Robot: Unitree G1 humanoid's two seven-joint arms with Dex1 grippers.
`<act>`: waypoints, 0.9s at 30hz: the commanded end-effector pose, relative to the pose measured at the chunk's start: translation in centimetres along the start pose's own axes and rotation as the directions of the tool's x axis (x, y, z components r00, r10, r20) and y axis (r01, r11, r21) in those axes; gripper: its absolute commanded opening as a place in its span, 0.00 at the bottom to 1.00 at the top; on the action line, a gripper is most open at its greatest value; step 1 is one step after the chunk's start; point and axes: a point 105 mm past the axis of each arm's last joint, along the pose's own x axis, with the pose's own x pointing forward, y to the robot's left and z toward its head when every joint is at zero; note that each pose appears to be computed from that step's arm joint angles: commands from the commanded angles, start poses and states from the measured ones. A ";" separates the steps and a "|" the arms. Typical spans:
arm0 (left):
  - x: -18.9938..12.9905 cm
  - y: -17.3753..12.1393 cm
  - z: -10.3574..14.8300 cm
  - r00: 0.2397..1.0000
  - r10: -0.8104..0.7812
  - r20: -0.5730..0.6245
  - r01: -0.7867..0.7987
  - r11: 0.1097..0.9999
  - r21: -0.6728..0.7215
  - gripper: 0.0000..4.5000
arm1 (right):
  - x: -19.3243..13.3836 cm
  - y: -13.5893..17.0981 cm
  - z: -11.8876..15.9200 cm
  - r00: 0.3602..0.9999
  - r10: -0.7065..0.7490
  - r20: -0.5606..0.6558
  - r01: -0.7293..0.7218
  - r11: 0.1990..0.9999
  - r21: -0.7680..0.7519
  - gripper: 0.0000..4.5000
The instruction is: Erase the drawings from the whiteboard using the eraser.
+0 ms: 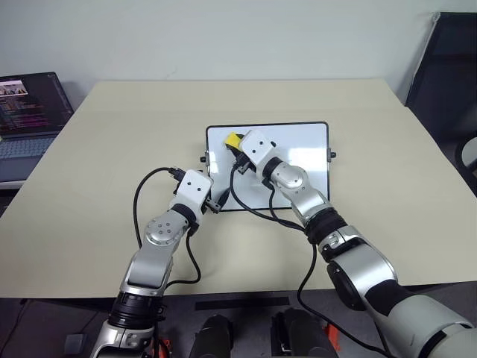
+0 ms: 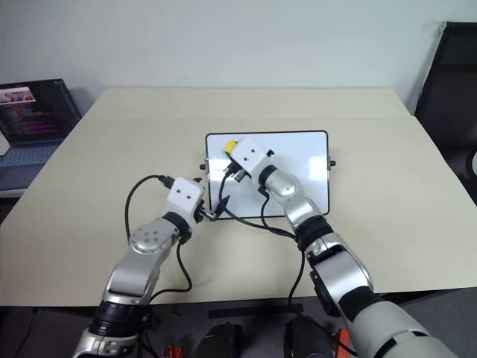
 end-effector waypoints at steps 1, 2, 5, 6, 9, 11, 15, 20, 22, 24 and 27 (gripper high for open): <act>0.0 0.6 1.6 0.998 0.021 0.057 -0.022 1.000 0.019 1.00 | 0.6 -0.1 2.3 0.997 0.001 0.075 0.001 1.000 -0.023 0.25; 0.0 0.6 1.6 0.998 0.022 0.058 -0.023 1.000 0.020 1.00 | 0.6 -0.1 2.1 0.997 0.004 0.072 -0.002 1.000 -0.022 0.25; -0.1 0.7 1.7 0.998 0.025 0.059 -0.026 0.999 0.020 1.00 | 0.4 0.2 1.5 0.999 0.014 0.050 -0.012 0.999 -0.029 0.25; -0.1 0.7 1.7 0.998 0.025 0.059 -0.026 0.999 0.020 1.00 | 0.2 0.2 1.0 0.999 0.014 0.034 -0.013 0.999 -0.034 0.25; -0.1 0.6 1.7 0.998 0.023 0.060 -0.025 1.000 0.020 1.00 | -0.4 -0.2 -0.2 1.000 0.000 -0.008 -0.001 0.999 -0.053 0.25; -0.1 0.5 1.7 0.998 0.020 0.061 -0.021 1.000 0.020 1.00 | -1.0 -0.8 -1.1 0.999 -0.022 -0.036 0.020 0.998 -0.055 0.25; 0.1 0.2 1.8 0.998 0.007 0.064 -0.009 1.000 0.020 1.00 | -2.3 -1.2 -2.6 0.996 -0.031 -0.078 0.025 0.997 -0.068 0.25; 0.3 0.0 2.0 0.998 -0.006 0.069 0.004 1.000 0.024 1.00 | -4.4 -2.1 -4.6 0.988 -0.060 -0.139 0.050 0.996 -0.073 0.25; 0.4 0.0 2.0 0.998 -0.010 0.069 0.008 1.000 0.025 1.00 | -5.0 -2.3 -5.0 0.986 -0.068 -0.152 0.057 0.996 -0.076 0.25; 0.5 -0.1 2.0 0.997 -0.017 0.071 0.016 1.000 0.026 1.00 | -5.8 -2.2 -5.4 0.985 -0.066 -0.162 0.053 0.995 -0.080 0.25; 0.6 -0.2 2.0 0.997 -0.023 0.073 0.021 0.999 0.026 1.00 | -6.4 -2.1 -5.5 0.984 -0.063 -0.167 0.050 0.995 -0.080 0.25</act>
